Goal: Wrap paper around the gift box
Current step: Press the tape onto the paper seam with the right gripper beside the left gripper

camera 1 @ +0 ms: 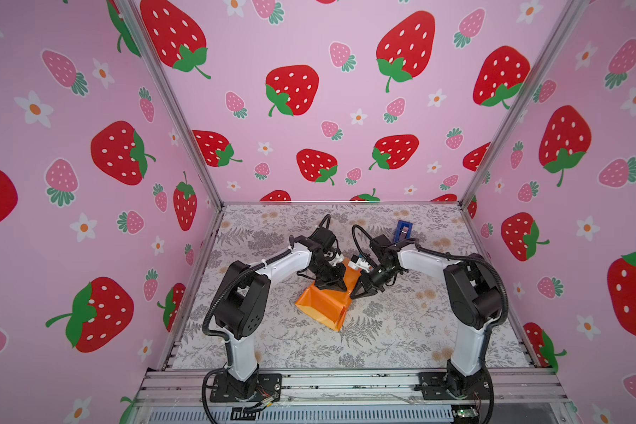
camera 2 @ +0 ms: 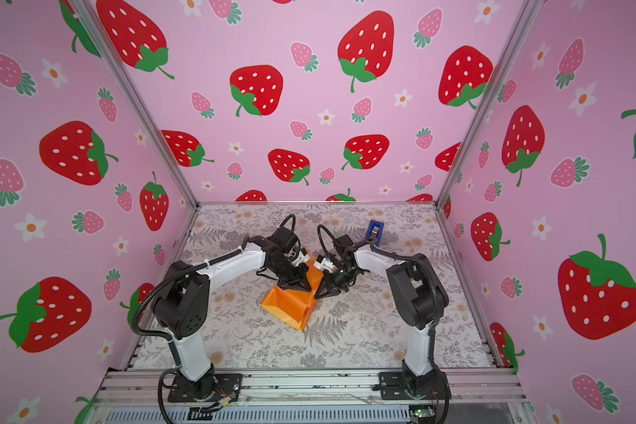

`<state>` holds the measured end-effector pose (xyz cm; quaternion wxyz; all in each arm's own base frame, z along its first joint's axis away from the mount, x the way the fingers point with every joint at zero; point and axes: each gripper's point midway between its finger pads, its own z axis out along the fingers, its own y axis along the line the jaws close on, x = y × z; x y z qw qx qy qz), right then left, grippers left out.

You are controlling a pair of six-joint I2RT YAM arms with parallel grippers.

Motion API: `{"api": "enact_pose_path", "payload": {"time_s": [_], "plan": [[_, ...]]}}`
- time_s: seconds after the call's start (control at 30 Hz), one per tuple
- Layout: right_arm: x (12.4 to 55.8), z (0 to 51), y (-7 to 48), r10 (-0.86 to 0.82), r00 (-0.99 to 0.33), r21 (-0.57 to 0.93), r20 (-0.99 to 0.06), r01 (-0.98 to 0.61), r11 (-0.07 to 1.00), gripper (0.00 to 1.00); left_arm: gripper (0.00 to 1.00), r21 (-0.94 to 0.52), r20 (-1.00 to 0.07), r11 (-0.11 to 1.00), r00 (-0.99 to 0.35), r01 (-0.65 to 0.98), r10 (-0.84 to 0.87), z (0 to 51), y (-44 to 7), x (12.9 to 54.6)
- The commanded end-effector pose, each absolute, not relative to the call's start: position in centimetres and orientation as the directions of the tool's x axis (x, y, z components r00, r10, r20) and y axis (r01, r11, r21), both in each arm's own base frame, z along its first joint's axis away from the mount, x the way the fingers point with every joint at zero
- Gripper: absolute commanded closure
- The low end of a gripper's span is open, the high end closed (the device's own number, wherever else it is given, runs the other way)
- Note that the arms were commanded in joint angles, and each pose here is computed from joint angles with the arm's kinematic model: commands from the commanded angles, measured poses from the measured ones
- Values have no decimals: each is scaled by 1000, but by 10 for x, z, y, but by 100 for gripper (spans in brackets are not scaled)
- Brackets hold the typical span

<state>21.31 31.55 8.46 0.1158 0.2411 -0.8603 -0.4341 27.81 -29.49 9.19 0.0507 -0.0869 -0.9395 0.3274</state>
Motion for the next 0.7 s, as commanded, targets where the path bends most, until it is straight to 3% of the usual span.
{"api": "enact_pose_path", "payload": {"time_s": [0.0,0.3,0.5,0.67], "plan": [[206,94,306,-508,-861,787,-12,-322,527,95,100,-543,95,832,-977,110,191,69,-277,268],[196,82,261,-410,-912,683,33,-279,675,73,100,-538,107,837,-976,103,189,66,-274,265],[210,99,243,-333,-943,588,-23,-282,758,72,100,-541,108,834,-975,106,194,67,-275,264],[224,125,265,-275,-954,646,-119,-285,708,80,100,-541,113,834,-974,104,194,66,-274,263]]}}
